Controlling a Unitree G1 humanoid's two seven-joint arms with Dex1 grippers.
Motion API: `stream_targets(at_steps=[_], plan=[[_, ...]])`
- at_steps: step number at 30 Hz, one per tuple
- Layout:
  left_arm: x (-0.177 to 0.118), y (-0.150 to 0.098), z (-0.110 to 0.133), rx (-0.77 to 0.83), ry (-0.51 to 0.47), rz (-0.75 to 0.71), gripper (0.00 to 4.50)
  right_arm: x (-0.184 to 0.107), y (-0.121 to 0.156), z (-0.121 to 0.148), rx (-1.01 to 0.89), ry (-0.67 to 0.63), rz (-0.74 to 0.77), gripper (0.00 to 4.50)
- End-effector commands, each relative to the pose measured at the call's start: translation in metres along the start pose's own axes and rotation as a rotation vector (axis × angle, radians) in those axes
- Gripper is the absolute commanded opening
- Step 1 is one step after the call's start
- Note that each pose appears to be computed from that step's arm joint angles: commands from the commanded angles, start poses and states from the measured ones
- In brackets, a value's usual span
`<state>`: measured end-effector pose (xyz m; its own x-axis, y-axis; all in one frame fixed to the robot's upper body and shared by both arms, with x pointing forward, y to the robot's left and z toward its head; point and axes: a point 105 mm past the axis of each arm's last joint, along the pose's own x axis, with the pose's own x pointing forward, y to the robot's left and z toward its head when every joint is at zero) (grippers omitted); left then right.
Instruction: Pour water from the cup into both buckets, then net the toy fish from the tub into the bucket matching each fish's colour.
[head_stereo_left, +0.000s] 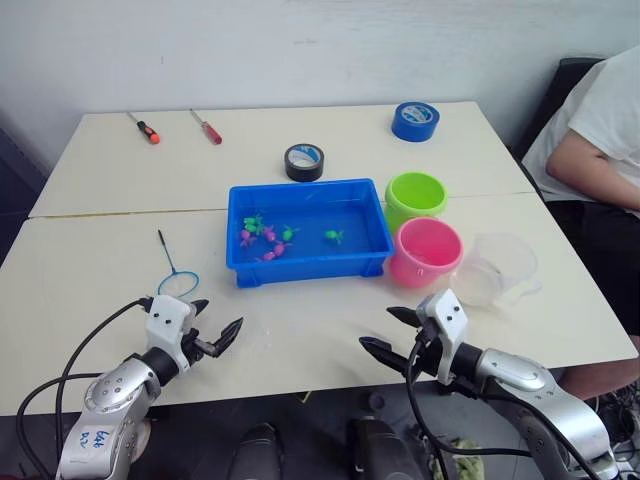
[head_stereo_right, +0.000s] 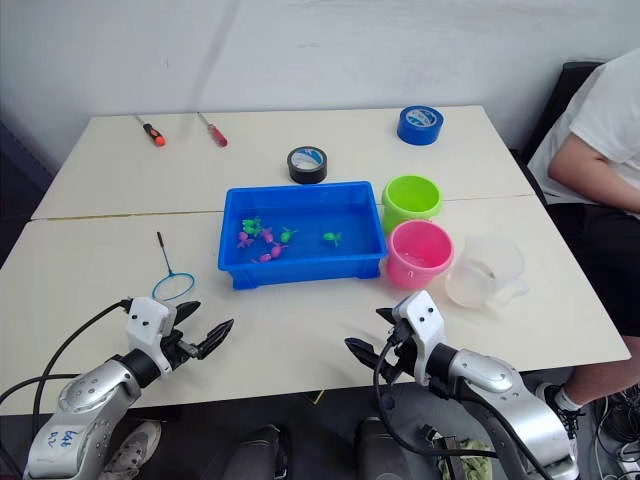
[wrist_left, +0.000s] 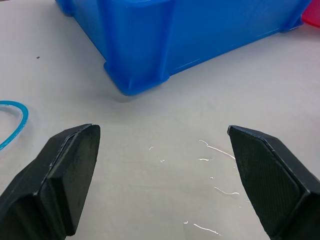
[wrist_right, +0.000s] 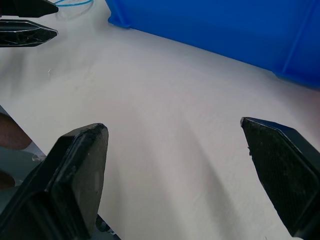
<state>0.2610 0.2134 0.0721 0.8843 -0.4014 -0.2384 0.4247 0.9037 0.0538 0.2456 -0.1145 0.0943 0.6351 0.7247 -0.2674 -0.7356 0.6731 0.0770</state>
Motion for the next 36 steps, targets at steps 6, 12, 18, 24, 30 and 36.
stream_targets(at_steps=[6,12,18,24,30,36], plan=[[-0.001,0.001,0.009,0.0,-0.041,0.003,4.46,-0.001,0.0,0.006,-0.032,-0.02,0.009,4.5],[-0.002,0.001,0.009,0.001,-0.042,0.003,4.46,-0.001,0.0,0.007,-0.035,-0.022,0.012,4.5],[-0.003,0.003,0.01,-0.002,-0.044,0.006,4.46,0.0,-0.001,0.009,-0.037,-0.027,0.012,4.5],[-0.018,0.043,0.017,-0.004,-0.018,0.014,4.46,-0.01,-0.011,0.003,-0.003,0.0,-0.055,4.5],[-0.007,0.057,0.078,0.117,-0.1,-0.157,4.46,-0.048,-0.04,-0.008,0.047,0.043,-0.248,4.5],[0.028,0.009,0.134,0.239,-0.177,-0.487,4.46,-0.086,-0.08,-0.02,0.15,0.034,-0.569,4.5]])
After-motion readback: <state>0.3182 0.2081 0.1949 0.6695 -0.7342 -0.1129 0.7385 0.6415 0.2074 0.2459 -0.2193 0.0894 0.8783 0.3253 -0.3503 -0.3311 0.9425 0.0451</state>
